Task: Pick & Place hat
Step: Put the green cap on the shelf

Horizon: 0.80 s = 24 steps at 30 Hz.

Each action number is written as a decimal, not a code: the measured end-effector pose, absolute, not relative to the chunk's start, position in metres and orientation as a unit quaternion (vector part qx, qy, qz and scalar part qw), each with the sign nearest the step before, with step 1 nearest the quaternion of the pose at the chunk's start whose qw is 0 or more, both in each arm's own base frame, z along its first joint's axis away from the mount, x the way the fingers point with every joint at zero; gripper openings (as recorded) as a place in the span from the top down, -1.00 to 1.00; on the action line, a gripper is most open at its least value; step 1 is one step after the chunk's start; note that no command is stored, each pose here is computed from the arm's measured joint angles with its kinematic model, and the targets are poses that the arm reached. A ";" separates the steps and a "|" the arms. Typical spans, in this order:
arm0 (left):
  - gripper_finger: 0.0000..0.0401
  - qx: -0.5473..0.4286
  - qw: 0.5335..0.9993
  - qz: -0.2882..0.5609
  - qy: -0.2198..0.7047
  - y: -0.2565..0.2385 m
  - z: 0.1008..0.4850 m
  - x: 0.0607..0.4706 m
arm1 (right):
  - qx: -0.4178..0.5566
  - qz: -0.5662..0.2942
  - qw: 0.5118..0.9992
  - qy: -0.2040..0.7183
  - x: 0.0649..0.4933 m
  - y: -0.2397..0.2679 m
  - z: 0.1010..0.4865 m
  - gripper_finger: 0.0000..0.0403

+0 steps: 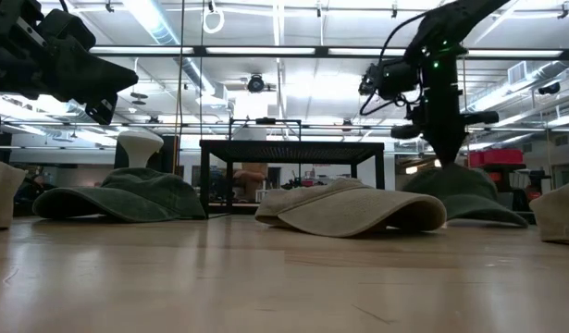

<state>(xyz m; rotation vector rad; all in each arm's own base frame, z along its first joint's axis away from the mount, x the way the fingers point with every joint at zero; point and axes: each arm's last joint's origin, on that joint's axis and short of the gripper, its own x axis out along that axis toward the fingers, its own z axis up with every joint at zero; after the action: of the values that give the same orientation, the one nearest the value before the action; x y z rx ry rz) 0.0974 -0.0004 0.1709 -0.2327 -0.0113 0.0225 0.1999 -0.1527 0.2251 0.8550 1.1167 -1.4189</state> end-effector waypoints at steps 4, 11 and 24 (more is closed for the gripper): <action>0.80 -0.116 0.993 0.011 -0.006 0.000 0.171 0.097 | 0.368 -0.598 0.556 0.444 0.193 -0.147 0.239 1.00; 0.80 -0.116 0.993 0.011 -0.006 0.000 0.171 0.097 | 0.377 -0.596 0.586 0.399 0.180 -0.138 0.263 1.00; 0.80 -0.116 0.993 0.011 -0.006 0.000 0.171 0.097 | 0.390 -0.590 0.628 0.323 0.158 -0.123 0.298 1.00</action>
<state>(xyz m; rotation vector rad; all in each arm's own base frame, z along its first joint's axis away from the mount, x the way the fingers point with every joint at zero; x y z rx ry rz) 0.0973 -0.0004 0.1709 -0.2327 -0.0113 0.0225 0.1584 -0.1232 0.2975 0.8948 0.7407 -1.3520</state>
